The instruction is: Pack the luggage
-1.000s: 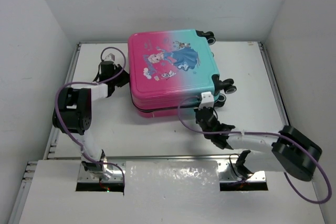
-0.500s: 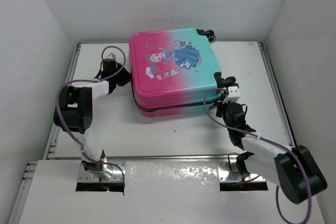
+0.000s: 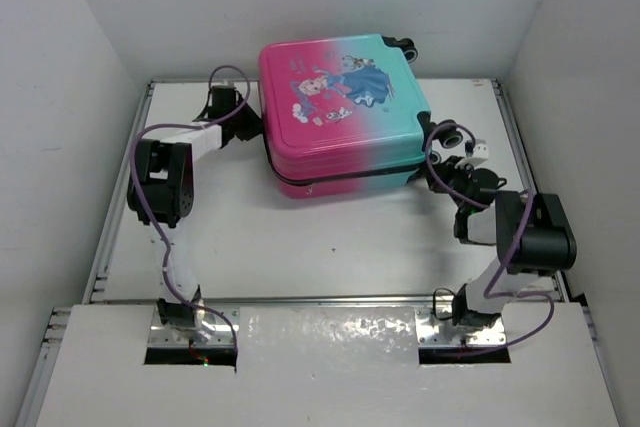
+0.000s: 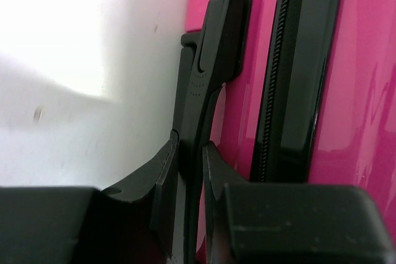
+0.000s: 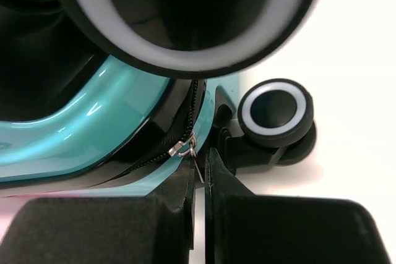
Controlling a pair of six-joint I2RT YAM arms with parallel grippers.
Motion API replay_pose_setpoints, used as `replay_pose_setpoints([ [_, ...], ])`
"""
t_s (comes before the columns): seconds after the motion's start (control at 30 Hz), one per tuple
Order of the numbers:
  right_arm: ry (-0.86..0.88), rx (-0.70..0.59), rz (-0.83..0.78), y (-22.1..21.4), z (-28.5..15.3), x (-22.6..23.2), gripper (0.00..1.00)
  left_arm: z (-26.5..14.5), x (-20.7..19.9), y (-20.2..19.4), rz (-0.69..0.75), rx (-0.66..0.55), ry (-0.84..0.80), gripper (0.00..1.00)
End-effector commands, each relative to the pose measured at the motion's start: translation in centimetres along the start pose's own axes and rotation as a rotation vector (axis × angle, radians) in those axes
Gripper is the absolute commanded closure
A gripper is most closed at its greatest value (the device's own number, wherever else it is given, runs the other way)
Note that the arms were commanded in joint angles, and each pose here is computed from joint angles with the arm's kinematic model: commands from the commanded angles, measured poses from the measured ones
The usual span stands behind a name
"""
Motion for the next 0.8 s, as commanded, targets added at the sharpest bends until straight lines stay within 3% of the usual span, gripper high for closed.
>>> replay_pose_setpoints([
  [0.0,0.171,-0.168,0.046,5.0,3.1,1.6,1.00,2.5,3.6,-0.1,-0.049,0.031,0.203,1.00],
  [0.3,0.199,-0.043,0.054,8.5,12.1,-0.6,1.00,5.2,3.2,2.8,-0.016,0.031,0.199,1.00],
  [0.53,0.177,-0.009,0.021,10.3,16.5,-2.9,1.00,7.1,3.7,4.6,-0.007,0.028,0.198,1.00],
  [0.67,0.278,0.021,-0.001,12.2,20.6,-2.9,1.00,7.1,3.3,5.6,0.014,0.020,0.173,1.00],
  [0.73,0.349,0.163,0.048,9.4,23.1,-3.3,1.00,6.6,3.2,6.3,0.032,0.021,0.154,1.00],
  [0.77,0.407,0.154,0.000,11.0,24.9,-1.6,1.00,6.2,3.1,6.5,0.034,0.021,0.151,1.00],
])
Point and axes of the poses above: each gripper's point midway between its finger pads, its own z axis out along the fingers, its own x axis along the line the jaws close on, y = z × x, the point moved 9 cm from there along -z, back along the fingers, and after that the axes turned 15 degrees about z, right-handed, at the moved point
